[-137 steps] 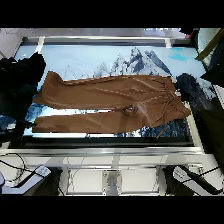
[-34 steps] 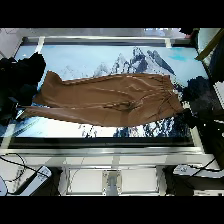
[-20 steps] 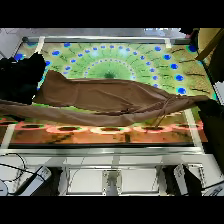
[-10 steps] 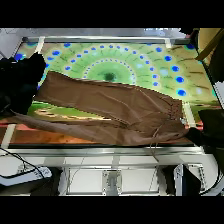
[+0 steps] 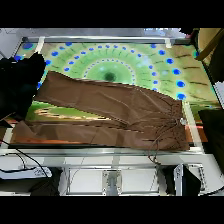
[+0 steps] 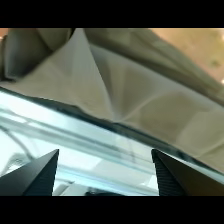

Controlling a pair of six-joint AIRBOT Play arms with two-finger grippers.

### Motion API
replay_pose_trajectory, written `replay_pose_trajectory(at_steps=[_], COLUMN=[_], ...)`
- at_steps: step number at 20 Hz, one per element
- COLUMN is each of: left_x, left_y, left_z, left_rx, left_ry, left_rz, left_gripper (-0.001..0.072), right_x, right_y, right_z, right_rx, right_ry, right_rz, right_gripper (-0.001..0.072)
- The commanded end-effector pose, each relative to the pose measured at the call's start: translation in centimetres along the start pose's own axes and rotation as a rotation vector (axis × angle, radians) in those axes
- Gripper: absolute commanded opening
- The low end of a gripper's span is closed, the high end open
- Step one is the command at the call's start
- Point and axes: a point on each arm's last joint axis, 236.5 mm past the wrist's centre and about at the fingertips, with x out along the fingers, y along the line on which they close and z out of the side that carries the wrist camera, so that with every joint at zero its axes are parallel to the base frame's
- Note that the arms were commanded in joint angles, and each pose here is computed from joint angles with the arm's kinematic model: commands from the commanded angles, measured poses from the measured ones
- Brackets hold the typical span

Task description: Fold the clothes and pants, and hang the long-sleeved shirts on hangers.

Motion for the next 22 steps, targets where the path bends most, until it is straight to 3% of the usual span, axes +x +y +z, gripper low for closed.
replay_pose_trajectory(at_steps=[1, 5, 13, 20, 22], left_x=[-2.5, -3.7, 2.9, 5.8, 6.1], left_y=[3.5, 0.2, 0.9, 2.5, 2.6], left_z=[-1.0, 2.8, 6.5, 8.2, 8.9], left_rx=[-0.018, -0.034, -0.025, 0.288, 0.244], left_ry=[-0.057, -0.263, -0.157, -0.139, -0.184], left_rz=[0.164, 0.028, 0.018, 0.034, -0.065], left_gripper=[0.0656, 0.0656, 0.0645, 0.0637, 0.0459], right_x=[-4.4, -3.9, -3.1, -3.2, -3.3], right_y=[0.4, 3.0, 4.6, 5.8, 6.4], right_z=[5.2, 5.7, 4.8, 2.9, 2.8], right_rx=[-0.03, -0.002, 0.017, 0.041, 0.056], right_ry=[-0.187, -0.199, -0.147, -0.06, -0.053], right_rz=[-0.033, 0.09, 0.175, 0.228, 0.254], right_gripper=[0.0395, 0.0394, 0.0394, 0.0393, 0.0393])
